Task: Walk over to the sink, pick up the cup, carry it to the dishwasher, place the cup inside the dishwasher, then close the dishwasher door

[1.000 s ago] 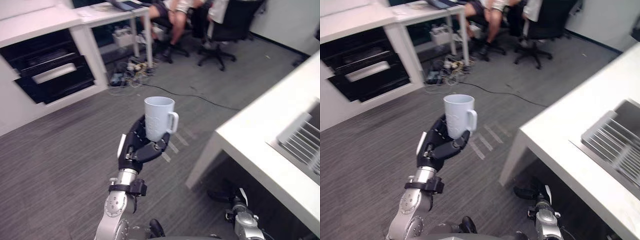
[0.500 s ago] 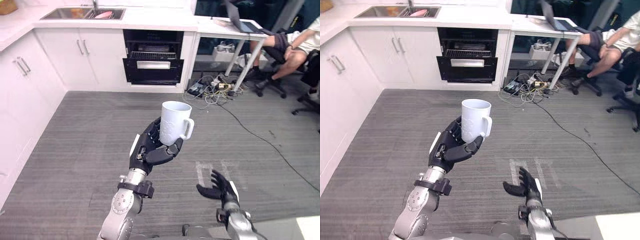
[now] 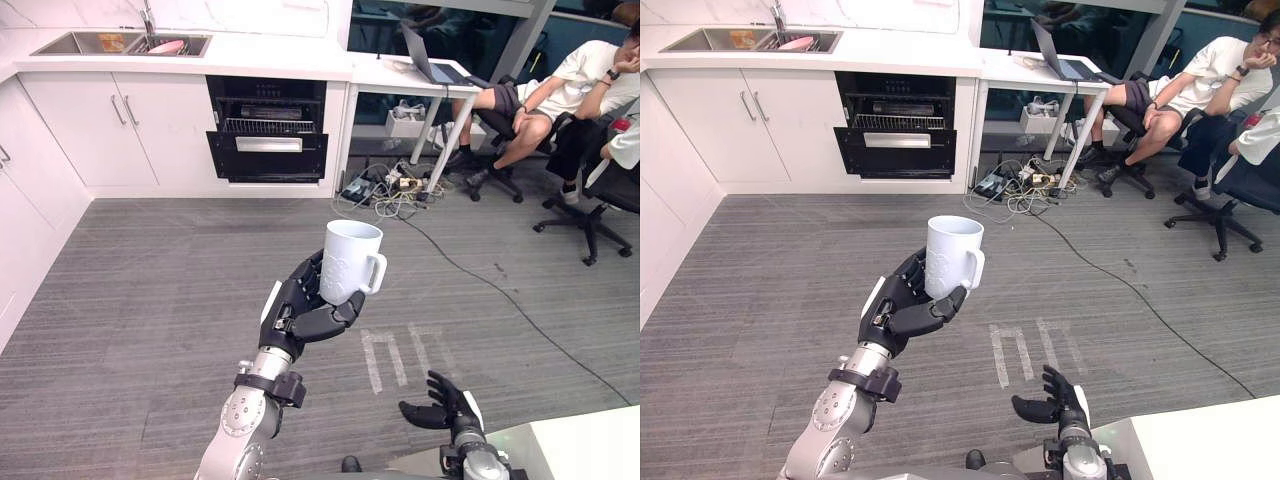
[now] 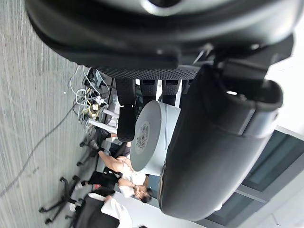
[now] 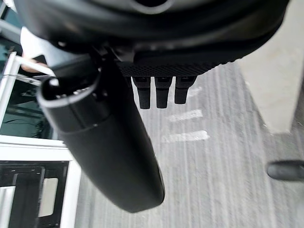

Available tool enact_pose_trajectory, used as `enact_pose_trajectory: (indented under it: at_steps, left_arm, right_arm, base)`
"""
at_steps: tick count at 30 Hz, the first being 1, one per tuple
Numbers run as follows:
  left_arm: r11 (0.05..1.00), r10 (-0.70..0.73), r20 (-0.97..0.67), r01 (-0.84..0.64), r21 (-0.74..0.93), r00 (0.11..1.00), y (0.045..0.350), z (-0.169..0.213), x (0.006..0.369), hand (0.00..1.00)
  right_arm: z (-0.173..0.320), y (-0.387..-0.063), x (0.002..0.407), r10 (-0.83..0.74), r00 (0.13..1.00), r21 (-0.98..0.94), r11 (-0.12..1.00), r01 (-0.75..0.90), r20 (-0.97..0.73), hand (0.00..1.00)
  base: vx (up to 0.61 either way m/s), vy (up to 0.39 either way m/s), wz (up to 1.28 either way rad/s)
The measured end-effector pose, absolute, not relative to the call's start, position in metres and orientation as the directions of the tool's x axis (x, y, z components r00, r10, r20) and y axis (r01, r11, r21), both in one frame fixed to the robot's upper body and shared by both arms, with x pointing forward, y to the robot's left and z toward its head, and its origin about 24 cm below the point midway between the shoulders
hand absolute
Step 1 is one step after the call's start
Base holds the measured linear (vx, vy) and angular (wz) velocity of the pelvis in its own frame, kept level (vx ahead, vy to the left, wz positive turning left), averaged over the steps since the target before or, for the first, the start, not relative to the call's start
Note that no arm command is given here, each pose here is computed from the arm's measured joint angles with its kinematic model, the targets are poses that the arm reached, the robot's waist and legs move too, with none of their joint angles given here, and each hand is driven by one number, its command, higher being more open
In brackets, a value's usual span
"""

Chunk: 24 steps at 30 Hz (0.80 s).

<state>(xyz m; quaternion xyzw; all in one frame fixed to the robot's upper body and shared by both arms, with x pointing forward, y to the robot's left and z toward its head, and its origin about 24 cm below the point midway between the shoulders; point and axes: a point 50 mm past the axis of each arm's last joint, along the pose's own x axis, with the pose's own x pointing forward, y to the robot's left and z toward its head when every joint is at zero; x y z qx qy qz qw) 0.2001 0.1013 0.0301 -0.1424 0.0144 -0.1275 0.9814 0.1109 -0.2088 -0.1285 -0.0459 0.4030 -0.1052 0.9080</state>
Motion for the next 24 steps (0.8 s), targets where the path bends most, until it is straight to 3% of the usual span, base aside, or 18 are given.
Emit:
enact_pose_trajectory:
  at_steps: [5, 13, 18, 24]
  left_arm:
    - [0.949, -0.173, -0.029, 0.159, -0.273, 0.984, 0.109, 0.024, 0.203, 0.30]
    - [0.962, -0.029, 0.032, 0.037, -0.269, 0.999, 0.136, 0.041, 0.198, 0.30]
    - [0.963, -0.028, 0.034, 0.037, -0.266, 0.999, 0.137, 0.042, 0.195, 0.30]
    - [0.947, -0.130, 0.076, 0.146, -0.285, 0.989, 0.112, 0.050, 0.202, 0.30]
  right_arm:
    - [-0.134, -0.204, 0.108, -0.238, 0.619, -0.169, 0.971, 0.169, -0.749, 0.90]
    - [-0.109, -0.214, 0.156, -0.266, 0.732, -0.210, 0.963, 0.171, -0.627, 0.90]
    - [-0.102, -0.204, 0.165, -0.227, 0.770, -0.194, 0.971, 0.137, -0.596, 0.90]
    - [-0.073, -0.215, 0.177, -0.251, 0.849, -0.217, 0.962, 0.166, -0.466, 0.90]
  base:
    - [-0.02, -0.082, 0.35]
    - [0.04, 0.073, 0.24]
    - [0.25, 0.101, 0.41]
    - [0.50, -0.041, 0.89]
